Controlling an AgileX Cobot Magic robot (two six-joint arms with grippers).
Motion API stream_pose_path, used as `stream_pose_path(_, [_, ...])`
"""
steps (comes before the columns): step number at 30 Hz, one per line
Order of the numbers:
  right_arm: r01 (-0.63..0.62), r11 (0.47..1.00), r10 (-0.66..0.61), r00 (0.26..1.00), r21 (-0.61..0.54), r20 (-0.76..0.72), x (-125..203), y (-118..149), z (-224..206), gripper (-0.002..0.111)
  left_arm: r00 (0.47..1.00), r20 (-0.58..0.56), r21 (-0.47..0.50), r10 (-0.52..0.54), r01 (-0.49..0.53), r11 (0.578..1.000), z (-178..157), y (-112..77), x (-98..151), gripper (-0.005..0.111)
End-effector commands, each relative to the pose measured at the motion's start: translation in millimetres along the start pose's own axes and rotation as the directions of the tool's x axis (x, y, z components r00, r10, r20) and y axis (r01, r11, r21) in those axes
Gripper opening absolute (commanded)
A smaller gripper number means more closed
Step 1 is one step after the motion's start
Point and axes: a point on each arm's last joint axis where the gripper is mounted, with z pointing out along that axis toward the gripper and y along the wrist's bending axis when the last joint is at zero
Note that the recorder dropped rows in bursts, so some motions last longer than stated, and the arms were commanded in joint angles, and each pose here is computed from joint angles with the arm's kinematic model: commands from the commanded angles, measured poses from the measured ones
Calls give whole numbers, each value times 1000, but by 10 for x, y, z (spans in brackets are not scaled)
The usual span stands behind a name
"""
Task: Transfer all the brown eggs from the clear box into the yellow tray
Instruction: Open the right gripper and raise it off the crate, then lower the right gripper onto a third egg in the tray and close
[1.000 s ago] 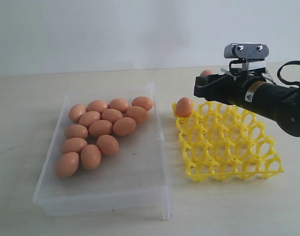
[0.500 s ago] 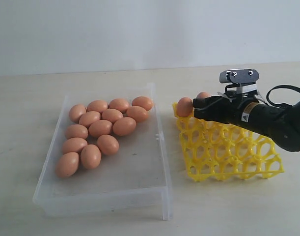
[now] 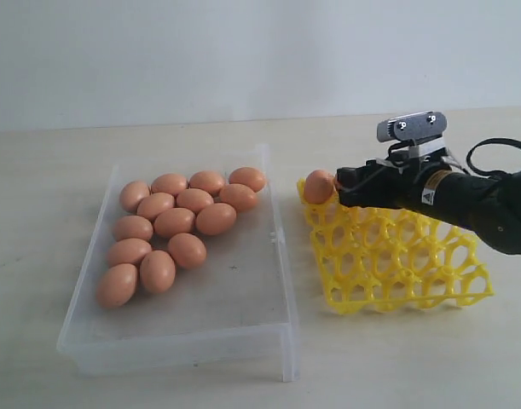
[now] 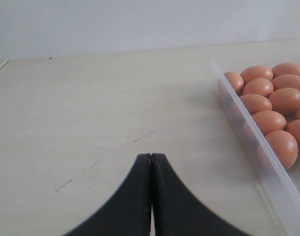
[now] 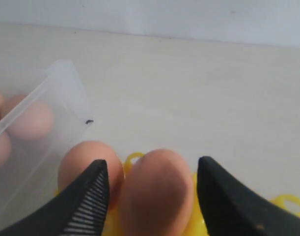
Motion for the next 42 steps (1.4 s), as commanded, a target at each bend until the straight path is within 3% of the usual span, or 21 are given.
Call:
stream_pose_path(1, [90,996,-91,994,18,65,-531,91,-317,53,1000,3,-4,2,-2,1000,-2,3,-16,0])
stream_pose_path(5, [122,992,-125,990,45,68,-1056,336,-620,39,1000,3,-4,2,-2,1000,-2,3,-16,0])
stream_pose_path(10, [157,983,-165,982,96,88,-1719,802,-968,3,1000,3,-4,2,-2,1000,-2,3,-16,0])
stream_pose_path(15, [282,959,-282,959,27,-2,-1987,1311,-1027,0,1000,3,-4,2,-2,1000,-2,3,-16,0])
stream_pose_path(20, [357,904,-407,889,-238,-212,-1855,1801,-788,0,1000,3,-4,2,-2,1000,-2,3,-16,0])
stream_pose_path(22, [338,895,-418,862,-291,-285,-1774,1885,-652,1,1000,3,-4,2,-2,1000,-2,3,-16,0])
stream_pose_path(24, [243,919,-353,858,-311,-373,-1690,1939,-491,7,1000,3,-4,2,-2,1000,-2,3,-16,0])
stream_pose_path(26, [140,941,-280,834,-309,-474,-1590,1984,-307,19,1000,3,-4,2,-2,1000,-2,3,-16,0])
stream_pose_path(32, [62,945,-261,736,-322,-624,-1331,2133,103,60,1000,3,-4,2,-2,1000,-2,3,-16,0])
stream_pose_path(42, [17,936,-274,658,-350,-702,-1088,2374,478,62,1000,3,-4,2,-2,1000,-2,3,-16,0])
